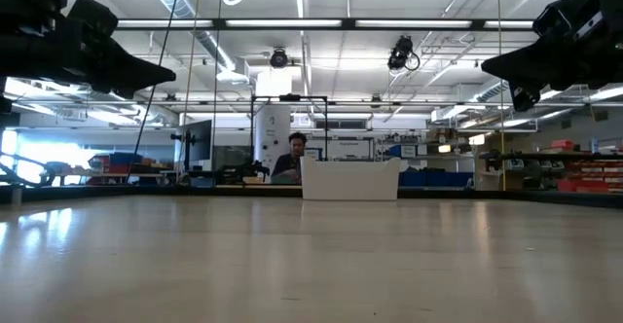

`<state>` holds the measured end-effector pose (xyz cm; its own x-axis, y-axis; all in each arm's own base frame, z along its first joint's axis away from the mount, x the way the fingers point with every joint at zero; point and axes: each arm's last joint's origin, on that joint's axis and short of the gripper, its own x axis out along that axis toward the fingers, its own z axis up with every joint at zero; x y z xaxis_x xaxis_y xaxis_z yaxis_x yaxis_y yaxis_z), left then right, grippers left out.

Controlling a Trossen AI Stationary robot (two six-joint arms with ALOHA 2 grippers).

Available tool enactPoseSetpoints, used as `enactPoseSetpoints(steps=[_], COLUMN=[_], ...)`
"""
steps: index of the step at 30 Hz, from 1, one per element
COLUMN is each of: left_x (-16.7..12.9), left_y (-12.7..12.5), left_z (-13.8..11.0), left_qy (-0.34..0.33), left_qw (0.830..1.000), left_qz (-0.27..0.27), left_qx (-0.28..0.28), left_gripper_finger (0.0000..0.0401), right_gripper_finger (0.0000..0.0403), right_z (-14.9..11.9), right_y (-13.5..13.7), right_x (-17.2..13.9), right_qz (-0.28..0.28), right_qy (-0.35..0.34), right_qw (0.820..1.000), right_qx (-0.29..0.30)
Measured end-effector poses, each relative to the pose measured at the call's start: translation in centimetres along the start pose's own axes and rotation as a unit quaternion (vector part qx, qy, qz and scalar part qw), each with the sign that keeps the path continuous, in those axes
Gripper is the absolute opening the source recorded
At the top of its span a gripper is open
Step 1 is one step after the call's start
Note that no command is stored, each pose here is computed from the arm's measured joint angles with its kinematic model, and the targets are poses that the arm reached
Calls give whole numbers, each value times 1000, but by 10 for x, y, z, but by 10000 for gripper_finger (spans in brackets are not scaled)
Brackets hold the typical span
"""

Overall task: Pick and place USB-C Cables
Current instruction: Return to Home Position

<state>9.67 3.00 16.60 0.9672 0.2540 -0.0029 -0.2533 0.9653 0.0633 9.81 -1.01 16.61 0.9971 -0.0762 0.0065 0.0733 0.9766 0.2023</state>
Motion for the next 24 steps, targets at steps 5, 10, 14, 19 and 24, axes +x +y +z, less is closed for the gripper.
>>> enactPoseSetpoints(steps=[5,10,14,19,24], left_x=[0,0,0,0,0], left_y=[0,0,0,0,0], left_z=[2,2,2,3,3], left_qy=[-9,-11,-13,-13,-14], left_qw=[1000,1000,1000,1000,1000], left_qz=[1,1,2,3,3], left_qx=[1,1,1,1,1], left_gripper_finger=[42,34,30,34,40], right_gripper_finger=[7,7,7,7,7], right_z=[0,1,1,1,1], right_y=[0,0,0,0,0], right_x=[0,0,0,0,0], right_qz=[1,1,1,1,1], right_qy=[-2,-4,-3,-3,-3], right_qw=[1000,1000,1000,1000,1000], right_qx=[3,2,2,2,2])
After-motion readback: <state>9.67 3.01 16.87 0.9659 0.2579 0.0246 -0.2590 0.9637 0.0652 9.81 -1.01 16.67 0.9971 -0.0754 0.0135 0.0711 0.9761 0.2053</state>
